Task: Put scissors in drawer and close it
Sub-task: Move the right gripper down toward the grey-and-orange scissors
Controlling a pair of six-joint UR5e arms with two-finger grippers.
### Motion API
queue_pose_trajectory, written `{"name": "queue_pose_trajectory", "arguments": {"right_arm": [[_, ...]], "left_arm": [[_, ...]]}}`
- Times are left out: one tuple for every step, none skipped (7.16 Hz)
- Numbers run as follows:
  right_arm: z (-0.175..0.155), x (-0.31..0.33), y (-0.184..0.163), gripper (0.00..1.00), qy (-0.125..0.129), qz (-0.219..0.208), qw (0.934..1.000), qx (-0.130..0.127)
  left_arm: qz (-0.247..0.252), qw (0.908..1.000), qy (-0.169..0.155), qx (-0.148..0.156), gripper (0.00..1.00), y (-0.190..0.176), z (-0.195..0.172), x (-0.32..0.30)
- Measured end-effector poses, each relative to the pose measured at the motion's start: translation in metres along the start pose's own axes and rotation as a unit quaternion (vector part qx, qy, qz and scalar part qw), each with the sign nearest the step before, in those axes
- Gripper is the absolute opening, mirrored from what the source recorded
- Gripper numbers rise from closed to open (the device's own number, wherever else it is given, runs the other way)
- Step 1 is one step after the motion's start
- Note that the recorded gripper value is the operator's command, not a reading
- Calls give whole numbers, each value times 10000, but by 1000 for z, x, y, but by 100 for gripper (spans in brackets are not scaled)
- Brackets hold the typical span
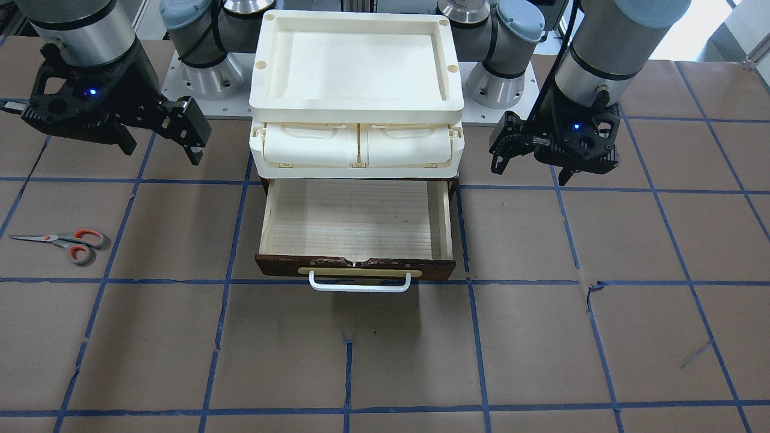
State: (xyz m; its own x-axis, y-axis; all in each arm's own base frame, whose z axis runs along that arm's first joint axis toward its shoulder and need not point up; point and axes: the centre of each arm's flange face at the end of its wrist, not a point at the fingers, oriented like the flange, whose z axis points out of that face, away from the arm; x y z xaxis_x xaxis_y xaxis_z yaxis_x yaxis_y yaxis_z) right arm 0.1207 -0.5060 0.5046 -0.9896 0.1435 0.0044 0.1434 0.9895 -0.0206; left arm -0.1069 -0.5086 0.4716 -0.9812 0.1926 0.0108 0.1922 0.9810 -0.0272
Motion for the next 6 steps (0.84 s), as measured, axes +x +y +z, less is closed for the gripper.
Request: {"name": "queue_pose_trajectory", "arguments": {"right_arm": [[1, 16, -7, 100, -3, -346, 9994, 14], [2, 50, -18, 99, -27, -843, 9964, 19], [5, 96, -29, 97, -42, -1312, 9914, 1], [13, 141, -37, 97, -53, -1889, 9820, -59], [31, 192, -47, 98, -75, -2526, 9675, -108], [57, 253, -61, 98, -43, -3161, 9487, -33]], "left_arm": [[-31, 10000, -8, 64, 100, -1, -4, -4], [-52, 9999, -12, 104, 100, -1, -7, -6], [-60, 9999, -20, 133, 100, 0, -10, -7], [-73, 9998, -37, 153, 100, 2, -12, -6], [-110, 9998, -45, 156, 100, 4, -13, -6], [-220, 9996, -53, 166, 100, 5, -14, -6]]}}
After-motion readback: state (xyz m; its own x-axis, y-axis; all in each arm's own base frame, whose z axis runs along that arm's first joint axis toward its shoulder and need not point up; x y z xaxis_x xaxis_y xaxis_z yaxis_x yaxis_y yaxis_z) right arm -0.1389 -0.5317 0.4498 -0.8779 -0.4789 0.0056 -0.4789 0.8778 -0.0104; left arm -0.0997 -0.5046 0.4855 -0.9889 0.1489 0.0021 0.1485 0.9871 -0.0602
